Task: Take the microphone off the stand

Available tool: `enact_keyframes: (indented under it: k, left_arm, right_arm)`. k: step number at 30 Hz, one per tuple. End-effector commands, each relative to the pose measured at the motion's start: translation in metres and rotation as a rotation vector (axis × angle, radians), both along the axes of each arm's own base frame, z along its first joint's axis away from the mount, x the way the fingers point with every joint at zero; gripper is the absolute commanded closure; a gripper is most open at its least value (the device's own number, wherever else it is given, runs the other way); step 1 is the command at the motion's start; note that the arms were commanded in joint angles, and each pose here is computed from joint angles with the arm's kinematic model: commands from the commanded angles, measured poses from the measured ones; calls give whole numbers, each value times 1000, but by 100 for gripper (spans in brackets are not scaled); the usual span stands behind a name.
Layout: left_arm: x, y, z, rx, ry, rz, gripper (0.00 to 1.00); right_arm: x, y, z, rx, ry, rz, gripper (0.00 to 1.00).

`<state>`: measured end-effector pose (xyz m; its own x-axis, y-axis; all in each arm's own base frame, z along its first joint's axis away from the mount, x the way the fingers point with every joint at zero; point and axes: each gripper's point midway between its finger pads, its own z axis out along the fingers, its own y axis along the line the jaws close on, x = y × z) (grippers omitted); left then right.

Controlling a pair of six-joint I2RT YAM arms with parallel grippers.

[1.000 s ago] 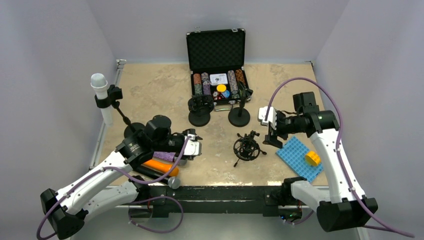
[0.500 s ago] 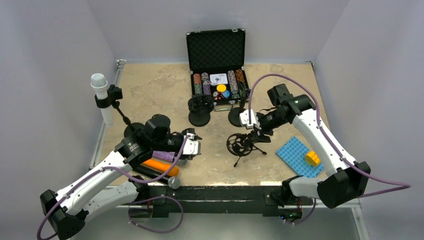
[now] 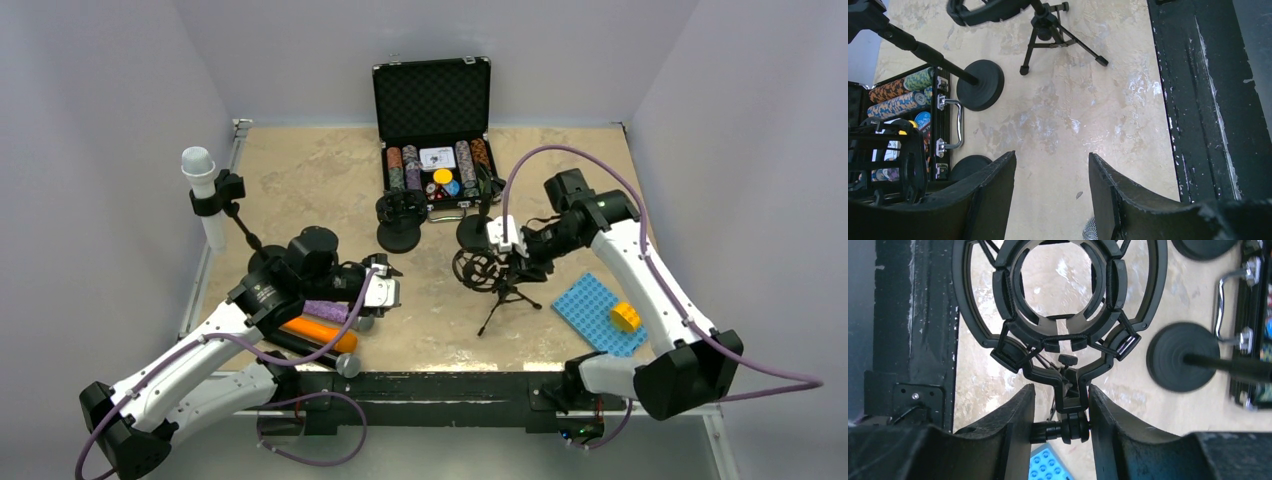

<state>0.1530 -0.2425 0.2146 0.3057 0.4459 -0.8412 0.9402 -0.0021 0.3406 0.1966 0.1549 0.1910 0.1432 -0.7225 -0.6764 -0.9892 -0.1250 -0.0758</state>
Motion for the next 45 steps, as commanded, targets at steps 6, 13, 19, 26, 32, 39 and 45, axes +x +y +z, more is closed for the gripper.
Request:
enact_keyframes:
  k: [6,13,19,26,32,39,45]
  left_arm:
    - [6,-6,24,-52,-53,-9,41]
    - [4,-3,25,-39,-44,-6,41]
    - [2,3,26,-12,-53,-9,41]
    - [-5,10,45,11,-92,-43,42]
    - [-11,16,58,7,-112,-44,42]
    - [-25,26,140,-124,-115,20,39]
    - [11,64,183,-78,-207,322,30]
  right_arm:
    - [45,-57,26,37,-41,-332,89]
    - [97,-87,36,81,-116,-524,93]
    - [137,-103,47,115,-160,-646,94]
    - [177,-113,56,179,-191,-751,93]
    - [202,-109,65,255,-134,-815,91]
    - [197,-114,70,242,-155,-858,44]
    - [184,-118,112,313,-175,-995,20]
